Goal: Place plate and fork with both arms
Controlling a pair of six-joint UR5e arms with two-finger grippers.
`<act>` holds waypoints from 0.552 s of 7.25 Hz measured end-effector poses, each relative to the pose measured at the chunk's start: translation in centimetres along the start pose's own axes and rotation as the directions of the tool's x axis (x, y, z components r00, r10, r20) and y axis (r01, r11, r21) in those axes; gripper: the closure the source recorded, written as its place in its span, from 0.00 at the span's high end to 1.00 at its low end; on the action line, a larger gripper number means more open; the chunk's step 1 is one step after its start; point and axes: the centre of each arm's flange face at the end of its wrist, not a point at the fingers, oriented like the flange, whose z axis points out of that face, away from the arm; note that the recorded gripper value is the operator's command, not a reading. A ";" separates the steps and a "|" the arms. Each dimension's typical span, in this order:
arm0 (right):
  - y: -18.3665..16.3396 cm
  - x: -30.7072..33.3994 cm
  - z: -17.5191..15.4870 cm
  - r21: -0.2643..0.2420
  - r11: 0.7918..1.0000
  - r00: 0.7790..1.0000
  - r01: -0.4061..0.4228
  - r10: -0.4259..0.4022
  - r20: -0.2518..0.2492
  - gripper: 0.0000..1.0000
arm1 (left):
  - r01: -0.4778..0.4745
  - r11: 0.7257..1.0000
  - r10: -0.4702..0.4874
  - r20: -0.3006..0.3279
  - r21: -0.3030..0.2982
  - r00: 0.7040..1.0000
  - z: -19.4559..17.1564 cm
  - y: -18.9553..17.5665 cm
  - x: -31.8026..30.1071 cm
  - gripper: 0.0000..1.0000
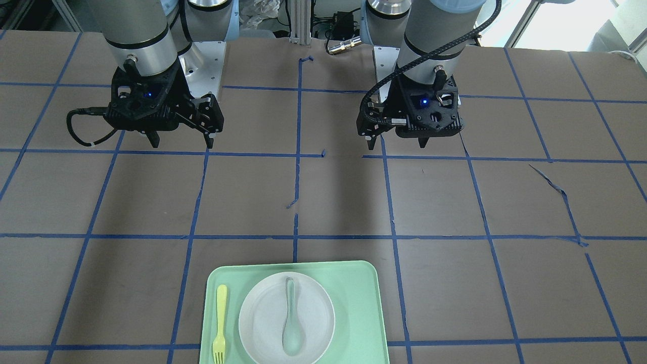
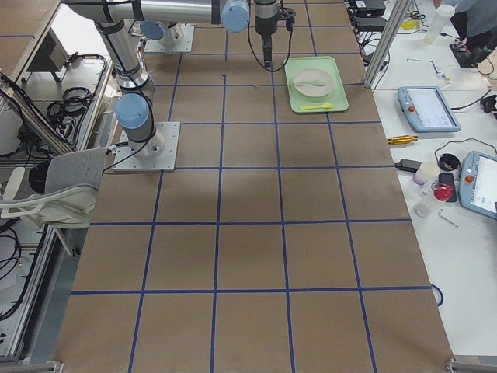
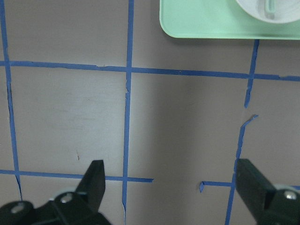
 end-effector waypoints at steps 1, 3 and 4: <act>0.0 0.0 0.0 -0.001 1.000 1.000 0.000 0.000 0.000 1.00 | 0.000 1.000 0.000 0.000 0.000 1.000 0.0 0.0 0.0 1.00; 0.1 0.0 0.1 -0.004 1.000 1.000 0.000 0.000 -0.001 1.00 | -0.001 1.000 0.001 0.001 -0.005 1.000 0.2 0.2 0.0 1.00; 0.0 0.0 0.1 -0.006 1.000 1.000 0.000 0.000 -0.001 1.00 | -0.001 1.000 0.001 0.002 -0.009 1.000 0.5 0.4 0.0 1.00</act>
